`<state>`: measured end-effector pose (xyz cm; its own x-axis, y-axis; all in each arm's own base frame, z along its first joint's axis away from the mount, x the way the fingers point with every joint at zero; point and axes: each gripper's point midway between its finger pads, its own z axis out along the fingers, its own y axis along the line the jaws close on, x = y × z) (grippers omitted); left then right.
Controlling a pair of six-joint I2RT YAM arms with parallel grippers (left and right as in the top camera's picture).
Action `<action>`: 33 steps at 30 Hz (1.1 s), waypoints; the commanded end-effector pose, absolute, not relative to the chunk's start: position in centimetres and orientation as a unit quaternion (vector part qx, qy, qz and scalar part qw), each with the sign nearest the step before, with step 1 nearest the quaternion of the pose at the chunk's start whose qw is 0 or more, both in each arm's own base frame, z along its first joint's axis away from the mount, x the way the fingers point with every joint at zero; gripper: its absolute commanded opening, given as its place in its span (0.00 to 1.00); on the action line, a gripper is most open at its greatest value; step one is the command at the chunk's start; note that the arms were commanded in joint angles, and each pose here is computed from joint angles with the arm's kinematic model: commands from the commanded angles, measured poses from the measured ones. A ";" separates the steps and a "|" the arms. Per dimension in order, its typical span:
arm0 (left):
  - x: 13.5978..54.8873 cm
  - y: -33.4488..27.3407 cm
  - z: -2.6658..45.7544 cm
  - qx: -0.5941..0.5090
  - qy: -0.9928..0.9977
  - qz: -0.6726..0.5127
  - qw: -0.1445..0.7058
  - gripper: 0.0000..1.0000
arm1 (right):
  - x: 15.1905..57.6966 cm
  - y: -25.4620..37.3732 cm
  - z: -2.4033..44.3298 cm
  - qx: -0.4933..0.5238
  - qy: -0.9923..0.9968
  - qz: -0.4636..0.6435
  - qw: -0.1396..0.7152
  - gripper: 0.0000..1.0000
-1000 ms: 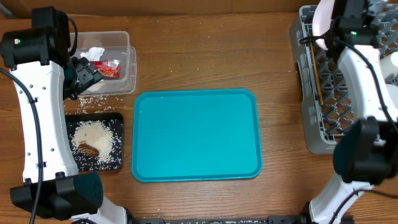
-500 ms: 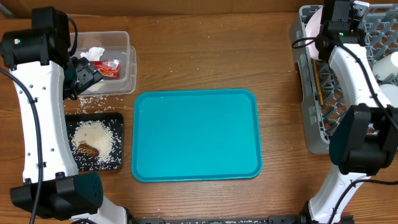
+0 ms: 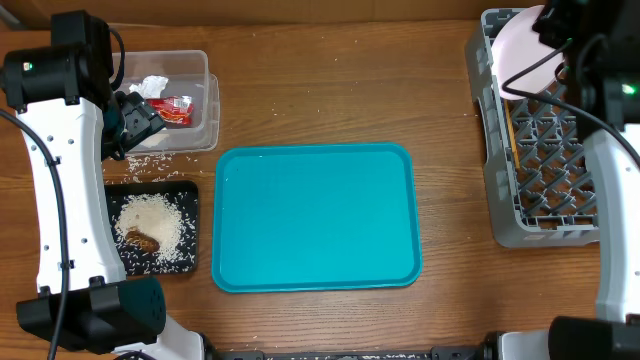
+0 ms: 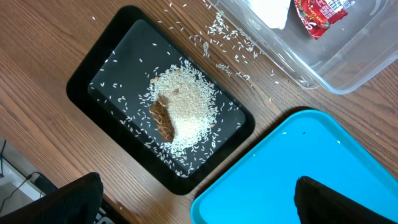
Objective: Sort waste into correct bins and load items into the dishwasher
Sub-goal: 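Lift the plate with the right gripper and place it upright in the dish rack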
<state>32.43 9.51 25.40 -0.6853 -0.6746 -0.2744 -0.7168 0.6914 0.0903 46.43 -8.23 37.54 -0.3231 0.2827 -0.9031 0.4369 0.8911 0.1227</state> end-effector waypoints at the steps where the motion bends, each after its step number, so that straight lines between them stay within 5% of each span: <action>1: 32.2 9.6 26.6 -0.389 0.908 0.090 0.131 1.00 | 46.9 -12.1 36.0 0.270 0.804 -0.062 0.526 0.32; 3: 32.2 9.6 26.6 -0.388 0.908 0.090 0.131 1.00 | 46.9 -15.1 34.2 0.319 0.798 -0.058 0.507 0.10; 5: 32.2 9.6 26.6 -0.389 0.908 0.090 0.131 1.00 | 47.3 -17.1 32.2 0.338 0.802 -0.039 0.490 0.04; 12: 32.2 9.6 26.6 -0.389 0.908 0.090 0.131 1.00 | 51.0 -18.2 23.9 0.304 0.838 0.158 0.424 0.04; 20: 32.2 9.6 26.6 -0.389 0.908 0.090 0.131 1.00 | 53.7 -15.7 17.9 0.274 0.850 0.244 0.378 0.04; 28: 32.2 9.6 26.6 -0.389 0.908 0.090 0.131 1.00 | 54.0 -14.6 21.1 0.238 0.836 0.281 0.407 0.04; 33: 32.2 9.6 26.6 -0.388 0.908 0.090 0.131 1.00 | 52.2 -14.7 27.6 0.220 0.819 0.268 0.458 0.05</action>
